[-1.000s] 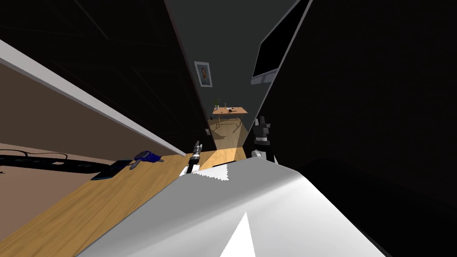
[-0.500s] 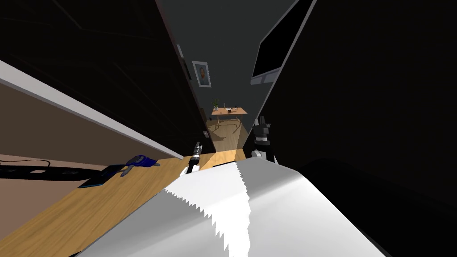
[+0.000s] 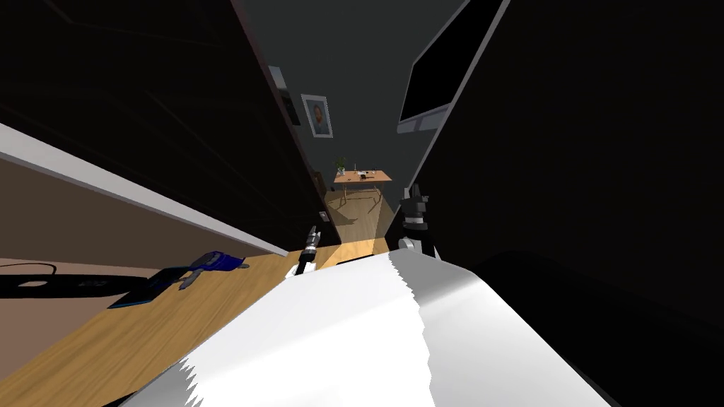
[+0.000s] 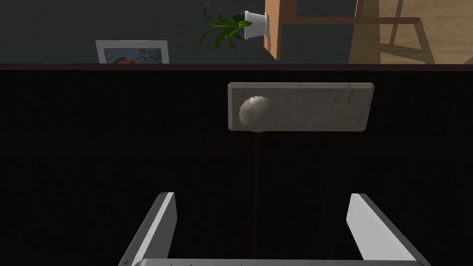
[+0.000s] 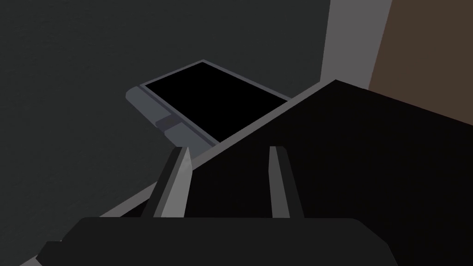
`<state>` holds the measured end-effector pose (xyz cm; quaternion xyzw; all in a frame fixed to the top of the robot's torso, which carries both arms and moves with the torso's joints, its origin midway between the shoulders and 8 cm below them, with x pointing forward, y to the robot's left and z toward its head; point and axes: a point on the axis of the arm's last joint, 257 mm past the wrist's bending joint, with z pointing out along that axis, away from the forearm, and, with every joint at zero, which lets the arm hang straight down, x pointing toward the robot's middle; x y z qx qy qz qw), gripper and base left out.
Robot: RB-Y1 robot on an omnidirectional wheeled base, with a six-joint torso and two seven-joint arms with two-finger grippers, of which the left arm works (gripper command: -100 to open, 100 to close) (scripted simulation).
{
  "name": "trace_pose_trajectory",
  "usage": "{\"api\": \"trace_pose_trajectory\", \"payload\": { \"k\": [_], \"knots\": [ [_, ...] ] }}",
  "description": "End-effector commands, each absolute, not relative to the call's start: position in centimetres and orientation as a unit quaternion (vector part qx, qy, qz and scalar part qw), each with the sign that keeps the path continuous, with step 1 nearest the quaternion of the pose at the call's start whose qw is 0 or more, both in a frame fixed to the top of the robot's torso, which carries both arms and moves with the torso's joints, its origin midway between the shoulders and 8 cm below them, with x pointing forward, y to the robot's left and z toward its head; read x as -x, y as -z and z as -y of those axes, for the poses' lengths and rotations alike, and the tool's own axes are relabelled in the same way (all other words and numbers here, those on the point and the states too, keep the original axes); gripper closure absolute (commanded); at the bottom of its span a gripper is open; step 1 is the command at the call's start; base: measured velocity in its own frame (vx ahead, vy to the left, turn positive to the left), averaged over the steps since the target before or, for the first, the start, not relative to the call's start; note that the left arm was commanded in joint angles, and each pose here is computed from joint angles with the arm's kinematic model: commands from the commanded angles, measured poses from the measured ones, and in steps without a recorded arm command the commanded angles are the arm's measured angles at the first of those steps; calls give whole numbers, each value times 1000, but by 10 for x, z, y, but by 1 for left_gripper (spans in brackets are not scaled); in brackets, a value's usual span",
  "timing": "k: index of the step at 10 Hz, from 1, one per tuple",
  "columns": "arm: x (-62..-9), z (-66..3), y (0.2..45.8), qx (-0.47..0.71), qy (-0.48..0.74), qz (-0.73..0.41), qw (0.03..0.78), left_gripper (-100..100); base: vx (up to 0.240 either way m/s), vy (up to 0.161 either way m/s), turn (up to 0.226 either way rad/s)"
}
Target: Pull the door open
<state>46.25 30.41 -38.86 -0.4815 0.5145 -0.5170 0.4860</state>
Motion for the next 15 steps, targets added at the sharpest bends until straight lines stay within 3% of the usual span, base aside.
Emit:
{"api": "trace_pose_trajectory", "payload": {
  "k": [1,10,11,15],
  "knots": [
    [-463,-304,389,481,517,-514,486,-100,33,-7,-1],
    [-432,-380,392,508,491,-491,510,-100,184,-41,-115],
    [-432,-380,392,508,491,-491,510,100,-26,-1,4],
    [-432,-380,392,508,491,-491,510,100,-14,4,-11]
  ]
}}
